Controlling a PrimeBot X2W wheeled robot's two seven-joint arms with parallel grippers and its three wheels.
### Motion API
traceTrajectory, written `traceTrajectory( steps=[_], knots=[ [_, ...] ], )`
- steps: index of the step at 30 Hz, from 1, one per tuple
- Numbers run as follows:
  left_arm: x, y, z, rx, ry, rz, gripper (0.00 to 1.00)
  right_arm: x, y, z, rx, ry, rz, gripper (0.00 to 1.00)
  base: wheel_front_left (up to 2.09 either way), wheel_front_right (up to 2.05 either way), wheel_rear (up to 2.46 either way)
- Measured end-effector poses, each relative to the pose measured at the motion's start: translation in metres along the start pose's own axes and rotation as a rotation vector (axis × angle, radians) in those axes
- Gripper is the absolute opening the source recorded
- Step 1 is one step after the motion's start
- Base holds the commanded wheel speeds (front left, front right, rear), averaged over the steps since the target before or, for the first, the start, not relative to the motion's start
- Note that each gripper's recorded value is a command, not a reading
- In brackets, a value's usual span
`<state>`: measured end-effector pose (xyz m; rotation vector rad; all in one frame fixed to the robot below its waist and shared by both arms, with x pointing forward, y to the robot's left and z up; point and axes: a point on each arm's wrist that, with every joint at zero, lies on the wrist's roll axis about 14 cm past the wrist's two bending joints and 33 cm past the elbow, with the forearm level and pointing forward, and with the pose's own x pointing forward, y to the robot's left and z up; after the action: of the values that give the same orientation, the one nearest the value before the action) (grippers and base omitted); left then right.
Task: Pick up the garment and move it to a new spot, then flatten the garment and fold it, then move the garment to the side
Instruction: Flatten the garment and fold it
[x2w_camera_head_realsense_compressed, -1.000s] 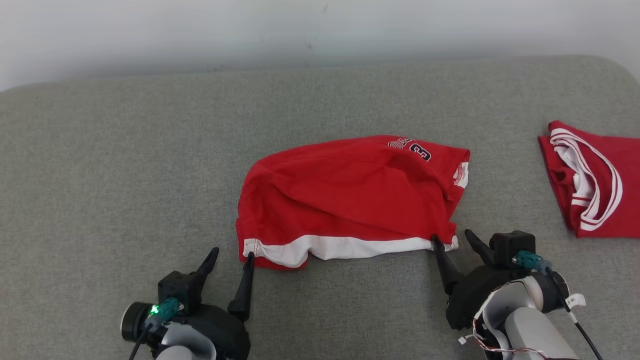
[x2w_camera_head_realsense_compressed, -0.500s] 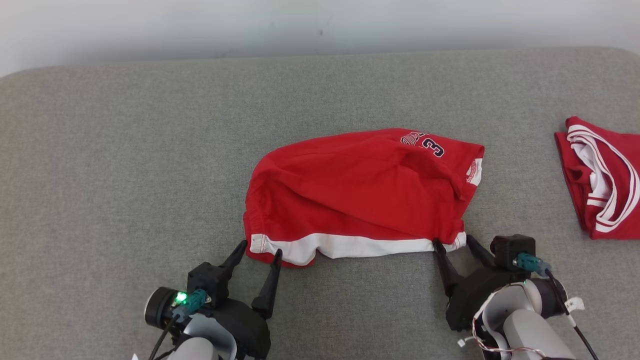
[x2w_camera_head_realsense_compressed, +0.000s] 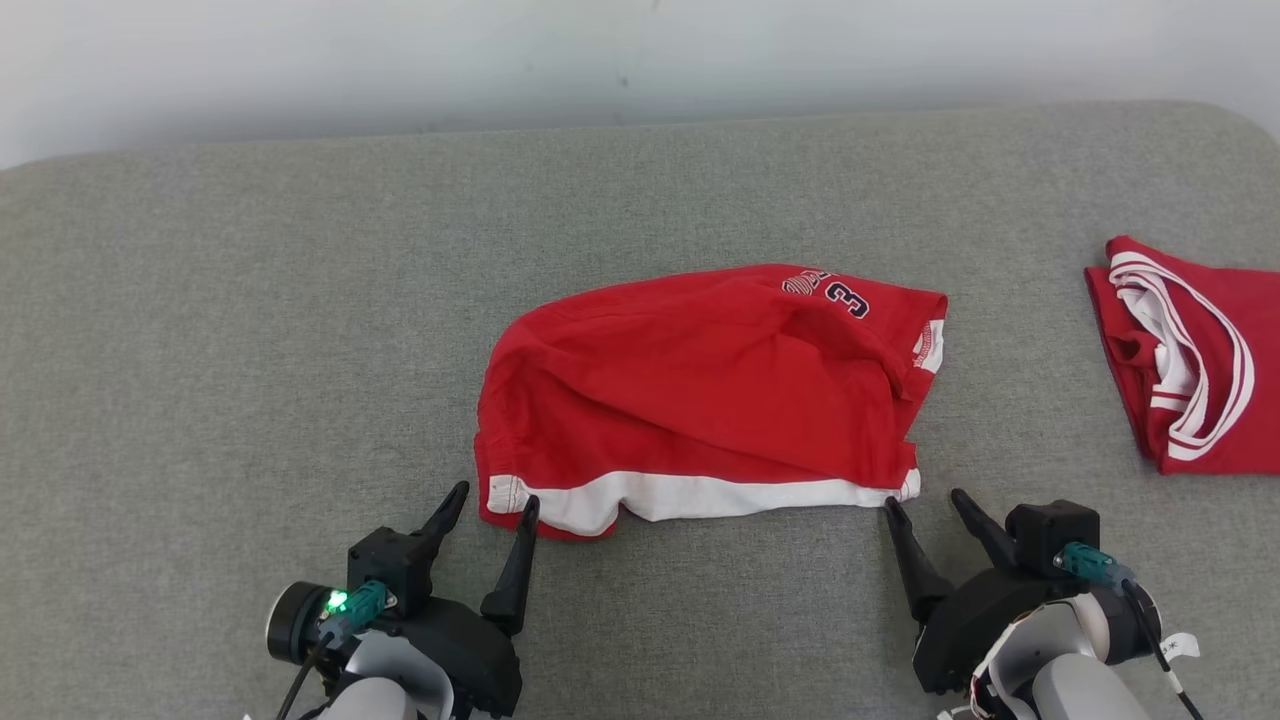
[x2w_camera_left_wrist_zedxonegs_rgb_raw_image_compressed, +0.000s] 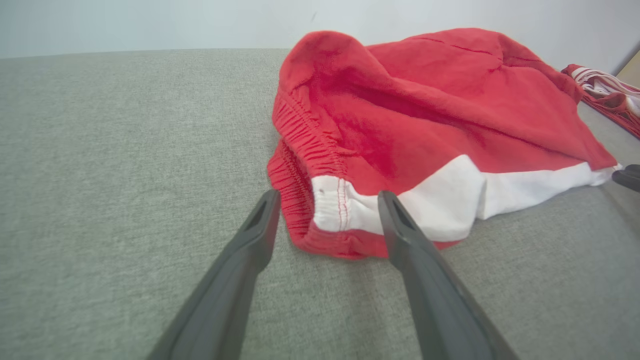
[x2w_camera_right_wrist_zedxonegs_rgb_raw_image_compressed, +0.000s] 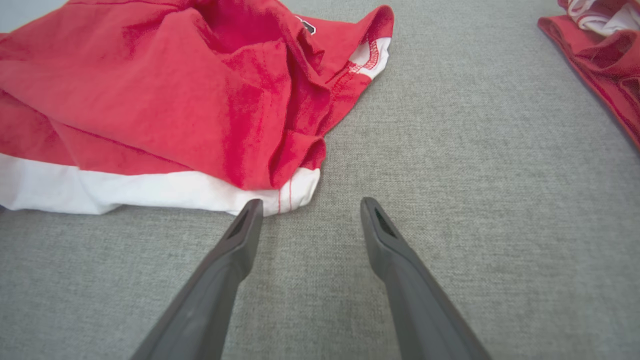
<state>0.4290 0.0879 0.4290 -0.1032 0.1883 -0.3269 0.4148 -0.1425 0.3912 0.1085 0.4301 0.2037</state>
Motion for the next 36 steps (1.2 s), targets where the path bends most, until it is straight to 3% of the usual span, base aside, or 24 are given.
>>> traceTrajectory(
  steps=[10,13,16,17,20,22,23,34,35,36],
  knots=[
    [0.007,0.002,-0.012,0.004,0.042,-0.003,1.00,0.008,0.006,0.005,-0.013,0.022,0.016,1.00,0.00,0.00,0.00],
    [0.008,0.002,-0.013,0.012,0.047,-0.005,0.89,0.013,0.010,0.002,-0.019,0.039,0.027,1.00,0.00,0.00,0.00],
    [0.010,0.004,-0.010,0.015,0.041,-0.004,0.67,0.016,0.014,-0.002,-0.018,0.054,0.035,1.00,0.00,0.00,0.00],
    [0.010,0.004,-0.010,0.016,0.039,-0.004,0.49,0.017,0.014,-0.003,-0.018,0.058,0.036,1.00,0.00,0.00,0.00],
    [0.011,0.004,-0.009,0.015,0.037,-0.005,0.35,0.018,0.014,-0.004,-0.017,0.057,0.036,1.00,0.00,0.00,0.00],
    [0.011,0.002,-0.010,0.016,0.039,-0.009,0.16,0.018,0.013,-0.004,-0.019,0.060,0.032,1.00,0.00,0.00,0.00],
    [0.011,0.002,-0.011,0.015,0.042,-0.012,0.01,0.018,0.012,-0.005,-0.025,0.062,0.031,1.00,0.00,0.00,0.00],
    [0.013,-0.001,-0.016,0.000,0.057,-0.020,0.00,0.019,0.003,-0.010,-0.138,0.090,0.021,0.98,0.00,0.00,0.00],
    [0.013,-0.001,-0.017,0.000,0.058,-0.020,0.00,0.019,0.003,-0.010,-0.138,0.090,0.020,0.83,0.00,0.00,0.00],
    [0.014,-0.001,-0.017,0.000,0.059,-0.020,0.00,0.019,0.003,-0.011,-0.140,0.092,0.018,0.43,0.00,0.00,0.00]
  ],
)
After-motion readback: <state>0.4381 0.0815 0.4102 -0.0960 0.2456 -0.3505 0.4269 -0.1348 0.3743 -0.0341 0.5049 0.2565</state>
